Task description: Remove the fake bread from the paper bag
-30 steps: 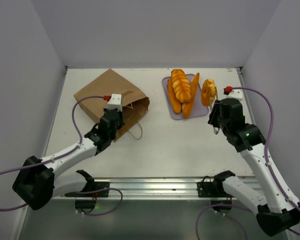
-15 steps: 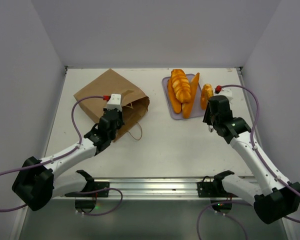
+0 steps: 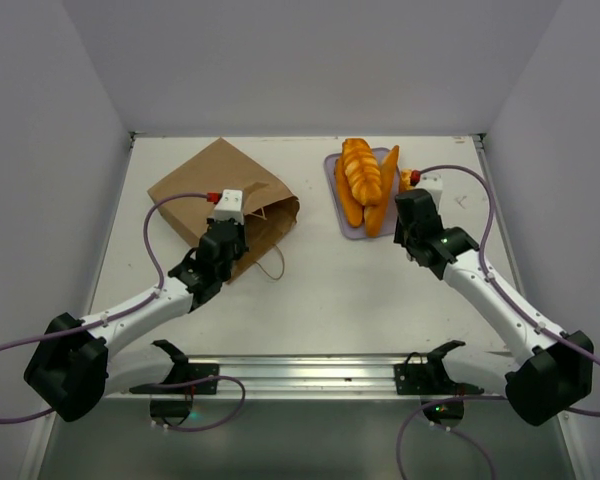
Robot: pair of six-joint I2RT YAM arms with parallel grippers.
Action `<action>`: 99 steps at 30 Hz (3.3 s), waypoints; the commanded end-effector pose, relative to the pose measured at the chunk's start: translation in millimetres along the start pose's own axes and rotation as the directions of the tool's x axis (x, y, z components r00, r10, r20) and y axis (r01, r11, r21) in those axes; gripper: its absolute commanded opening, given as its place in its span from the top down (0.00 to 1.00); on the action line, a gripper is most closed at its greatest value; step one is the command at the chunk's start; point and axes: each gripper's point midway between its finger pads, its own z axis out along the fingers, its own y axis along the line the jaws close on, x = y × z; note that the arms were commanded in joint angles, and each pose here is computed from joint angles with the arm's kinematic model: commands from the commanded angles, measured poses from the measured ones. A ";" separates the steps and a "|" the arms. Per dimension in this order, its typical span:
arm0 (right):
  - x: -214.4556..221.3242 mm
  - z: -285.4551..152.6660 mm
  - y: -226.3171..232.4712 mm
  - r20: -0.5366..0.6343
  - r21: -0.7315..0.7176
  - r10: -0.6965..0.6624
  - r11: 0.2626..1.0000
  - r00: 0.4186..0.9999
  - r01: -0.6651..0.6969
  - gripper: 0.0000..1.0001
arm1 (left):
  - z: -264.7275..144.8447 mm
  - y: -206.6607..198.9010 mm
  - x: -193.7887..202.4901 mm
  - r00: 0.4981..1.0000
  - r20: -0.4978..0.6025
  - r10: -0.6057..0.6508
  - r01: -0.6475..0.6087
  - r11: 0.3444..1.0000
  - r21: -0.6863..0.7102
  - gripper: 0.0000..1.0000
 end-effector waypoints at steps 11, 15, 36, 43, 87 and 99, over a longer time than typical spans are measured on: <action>-24.6 -2.7 27.6 0.083 -0.051 0.052 0.998 0.995 -0.048 0.77 | -0.6 0.6 -16.7 0.997 0.060 -0.050 0.050 0.999 0.000 1.00; -25.3 -4.3 30.6 0.083 -0.064 0.057 0.997 0.995 -0.052 0.72 | -0.4 1.0 -17.5 0.997 0.061 -0.051 0.051 0.999 -0.001 1.00; -33.3 -16.1 38.2 0.093 -0.132 0.095 0.988 0.991 -0.083 0.57 | -0.6 0.3 -16.3 0.997 0.058 -0.046 0.046 0.999 0.003 1.00; -42.2 -26.6 35.9 0.110 -0.147 0.109 0.985 0.988 -0.092 0.57 | -0.7 1.0 -16.1 0.997 0.058 -0.047 0.047 0.999 0.001 1.00; -29.3 -122.5 80.3 0.063 -0.657 0.173 0.749 0.983 -0.089 0.60 | -109.7 -65.9 -78.2 0.992 0.067 0.106 -0.125 0.808 0.576 1.00; -29.9 -128.4 71.0 0.081 -0.644 0.167 0.761 0.983 -0.076 0.60 | -89.5 -43.2 -59.8 0.994 -0.027 0.103 -0.081 0.898 0.432 1.00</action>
